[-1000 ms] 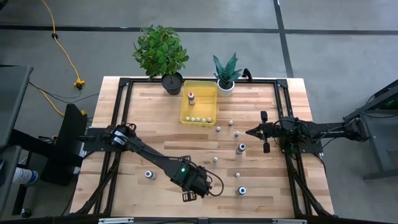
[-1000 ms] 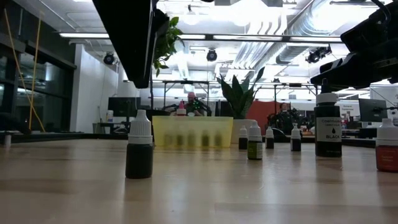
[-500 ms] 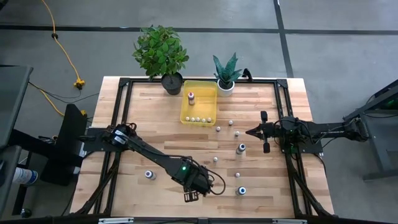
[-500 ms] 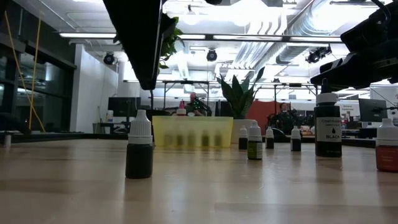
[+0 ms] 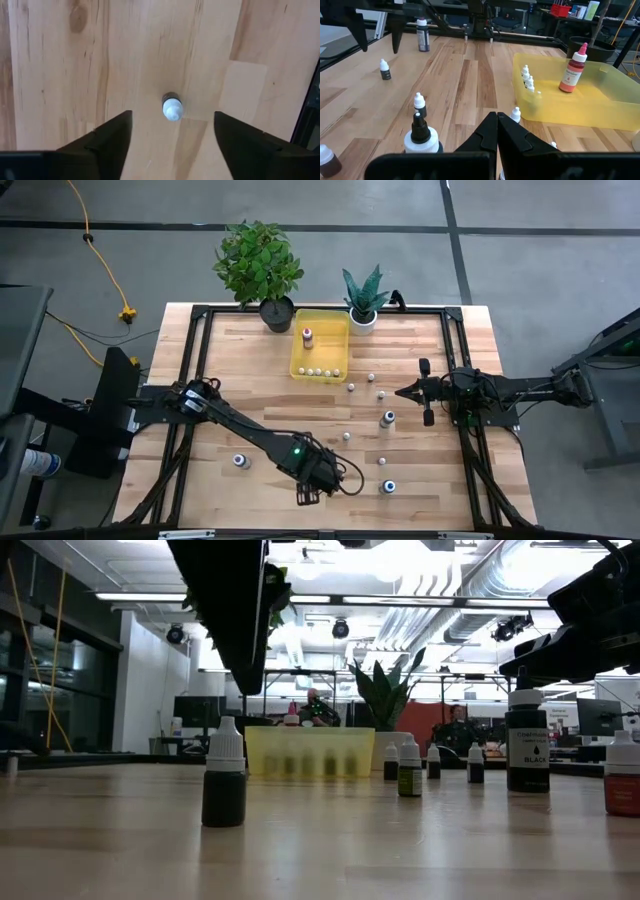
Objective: Pick & Place food coloring
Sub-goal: Put the small black food coloring bottle into the yellow bin
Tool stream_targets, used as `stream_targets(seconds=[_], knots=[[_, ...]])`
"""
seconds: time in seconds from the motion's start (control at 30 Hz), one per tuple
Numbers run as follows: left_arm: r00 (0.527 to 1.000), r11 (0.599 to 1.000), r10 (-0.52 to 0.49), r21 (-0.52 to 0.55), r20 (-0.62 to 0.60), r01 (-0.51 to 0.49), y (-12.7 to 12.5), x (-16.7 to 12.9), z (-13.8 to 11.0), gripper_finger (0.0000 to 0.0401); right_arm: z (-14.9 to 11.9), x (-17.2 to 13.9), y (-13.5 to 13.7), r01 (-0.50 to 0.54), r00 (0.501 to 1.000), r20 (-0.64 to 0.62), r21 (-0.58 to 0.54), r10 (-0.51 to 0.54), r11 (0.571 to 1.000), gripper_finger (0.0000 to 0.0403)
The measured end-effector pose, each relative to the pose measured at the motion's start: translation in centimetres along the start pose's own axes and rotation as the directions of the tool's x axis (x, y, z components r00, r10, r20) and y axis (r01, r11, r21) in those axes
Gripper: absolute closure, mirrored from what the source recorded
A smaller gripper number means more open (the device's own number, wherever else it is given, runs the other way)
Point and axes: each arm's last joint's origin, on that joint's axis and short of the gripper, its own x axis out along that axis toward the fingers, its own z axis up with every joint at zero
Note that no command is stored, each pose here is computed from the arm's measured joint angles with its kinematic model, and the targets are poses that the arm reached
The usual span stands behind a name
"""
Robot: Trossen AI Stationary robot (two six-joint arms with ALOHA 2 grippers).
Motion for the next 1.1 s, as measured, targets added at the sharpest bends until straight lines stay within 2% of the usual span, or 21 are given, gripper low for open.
stream_targets(seconds=[0.13,0.47,0.83,1.1], knots=[[1.0,1.0,0.004,0.001,-0.006,-0.004,0.0,0.1,-0.1,0.0109,0.0,0.0,0.0,0.0,1.0,0.0,0.0,0.0,1.0,0.0402],[0.999,1.0,0.022,0.015,-0.04,-0.021,0.4,2.2,-0.8,0.0107,0.0,0.0,0.0,0.0,1.0,0.0,0.0,0.0,1.0,0.0402],[0.998,1.0,0.003,0.025,-0.058,-0.001,0.7,3.7,-0.2,0.0108,0.0,0.0,0.0,0.0,1.0,0.0,0.0,0.0,1.0,0.0402],[0.999,0.999,-0.006,0.039,-0.049,0.008,0.7,3.6,-0.1,0.0145,0.0,0.0,0.0,0.0,1.0,0.0,0.0,0.0,1.0,0.0402]])
